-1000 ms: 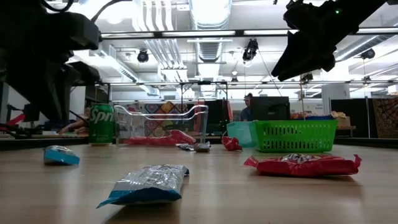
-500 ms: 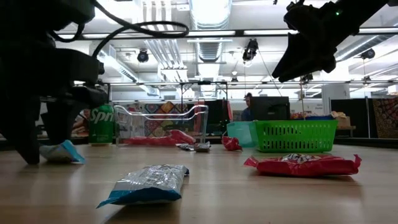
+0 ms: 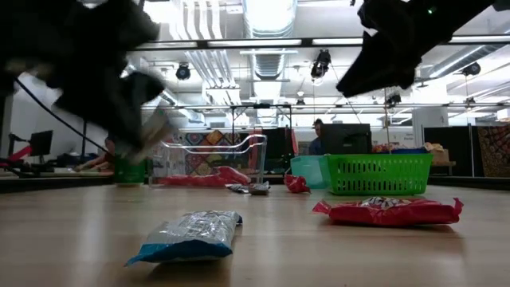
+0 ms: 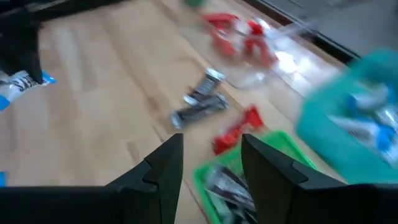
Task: Sort candy
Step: Put the white chocolate bar into the blue bin
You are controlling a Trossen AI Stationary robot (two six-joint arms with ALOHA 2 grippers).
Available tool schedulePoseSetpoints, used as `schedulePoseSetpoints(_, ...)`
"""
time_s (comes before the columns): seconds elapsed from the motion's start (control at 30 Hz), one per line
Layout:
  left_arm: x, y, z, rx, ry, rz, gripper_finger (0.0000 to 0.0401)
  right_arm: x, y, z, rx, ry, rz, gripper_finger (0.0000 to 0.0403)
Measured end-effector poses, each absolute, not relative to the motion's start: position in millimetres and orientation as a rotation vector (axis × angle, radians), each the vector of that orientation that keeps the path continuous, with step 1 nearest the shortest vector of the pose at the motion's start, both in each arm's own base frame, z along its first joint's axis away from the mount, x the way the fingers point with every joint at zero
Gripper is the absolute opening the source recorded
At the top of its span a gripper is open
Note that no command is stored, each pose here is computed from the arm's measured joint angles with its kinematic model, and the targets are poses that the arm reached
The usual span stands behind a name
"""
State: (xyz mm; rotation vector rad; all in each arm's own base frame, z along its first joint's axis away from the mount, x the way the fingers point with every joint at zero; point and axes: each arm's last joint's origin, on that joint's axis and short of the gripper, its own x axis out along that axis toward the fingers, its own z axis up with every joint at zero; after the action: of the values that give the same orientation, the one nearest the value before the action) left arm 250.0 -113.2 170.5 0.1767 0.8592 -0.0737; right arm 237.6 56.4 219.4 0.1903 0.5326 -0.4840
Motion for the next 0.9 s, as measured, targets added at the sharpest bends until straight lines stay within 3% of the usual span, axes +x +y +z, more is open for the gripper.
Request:
schedulePoseSetpoints(0.3,283.2,-103.1,215.6,0.152,0.337,-0.088,0.0015,280.7,84.9,212.5,0.021,0.353,-0.072,0.0150)
schedulePoseSetpoints(0.47,292.5,-99.6,210.7,0.132,0.280,-0.088,0.0015,295.7,94.0,210.8,-0.045,0.203,0.027,0.0150)
schedulePoseSetpoints(0.9,309.7,-103.0,194.1,0.090,0.191,-0.076,0.0015,303.4,100.6,204.5,-0.081,0.141,0.166,0.0150)
